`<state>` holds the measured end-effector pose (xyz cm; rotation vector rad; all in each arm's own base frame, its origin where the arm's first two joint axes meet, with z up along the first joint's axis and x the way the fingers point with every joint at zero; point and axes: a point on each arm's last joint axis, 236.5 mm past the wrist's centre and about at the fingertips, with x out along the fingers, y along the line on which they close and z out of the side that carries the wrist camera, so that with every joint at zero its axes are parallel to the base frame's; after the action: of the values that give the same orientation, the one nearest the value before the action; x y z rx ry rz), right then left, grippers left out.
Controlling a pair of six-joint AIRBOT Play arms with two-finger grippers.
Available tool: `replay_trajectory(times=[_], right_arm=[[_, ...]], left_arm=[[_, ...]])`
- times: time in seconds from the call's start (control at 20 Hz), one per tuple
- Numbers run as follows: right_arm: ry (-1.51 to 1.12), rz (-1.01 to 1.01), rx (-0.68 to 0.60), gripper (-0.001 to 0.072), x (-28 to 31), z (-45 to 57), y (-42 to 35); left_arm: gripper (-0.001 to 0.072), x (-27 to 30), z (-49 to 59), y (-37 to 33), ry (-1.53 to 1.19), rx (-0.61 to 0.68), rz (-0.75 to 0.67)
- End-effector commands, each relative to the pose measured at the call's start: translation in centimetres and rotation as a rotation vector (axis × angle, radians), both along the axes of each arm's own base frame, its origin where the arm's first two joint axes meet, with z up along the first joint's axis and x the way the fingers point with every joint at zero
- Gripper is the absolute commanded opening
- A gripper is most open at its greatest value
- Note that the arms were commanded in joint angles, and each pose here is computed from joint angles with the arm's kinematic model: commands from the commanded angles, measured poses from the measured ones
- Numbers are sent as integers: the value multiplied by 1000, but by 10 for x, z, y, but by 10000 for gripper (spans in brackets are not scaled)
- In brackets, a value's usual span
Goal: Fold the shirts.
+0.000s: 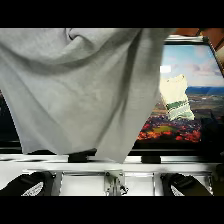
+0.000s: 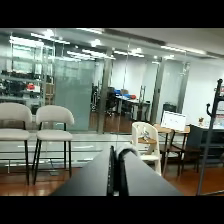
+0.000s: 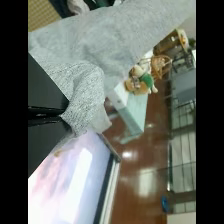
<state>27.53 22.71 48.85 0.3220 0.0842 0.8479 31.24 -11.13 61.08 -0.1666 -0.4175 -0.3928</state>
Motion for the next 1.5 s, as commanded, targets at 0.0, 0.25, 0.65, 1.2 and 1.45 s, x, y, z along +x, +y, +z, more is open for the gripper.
replay_trajectory(times=[0.0, 0.25, 0.65, 1.2, 1.45], right_arm=[[95, -19, -29, 61, 37, -32, 17], [508, -360, -144, 61, 123, -151, -55], [1153, -619, -234, 61, 156, -415, -164], [1135, -385, -421, 583, 149, -425, -189], [1299, -316, -472, 584, 100, -429, -233]], left_arm=[[35, 53, -26, -7, 36, 63, 45], [35, 175, -138, -34, 289, 159, 53], [36, 241, -488, -121, 1161, 408, -145], [644, 158, -512, -27, 1620, 436, -96], [644, 83, -488, 18, 1719, 443, -98]])
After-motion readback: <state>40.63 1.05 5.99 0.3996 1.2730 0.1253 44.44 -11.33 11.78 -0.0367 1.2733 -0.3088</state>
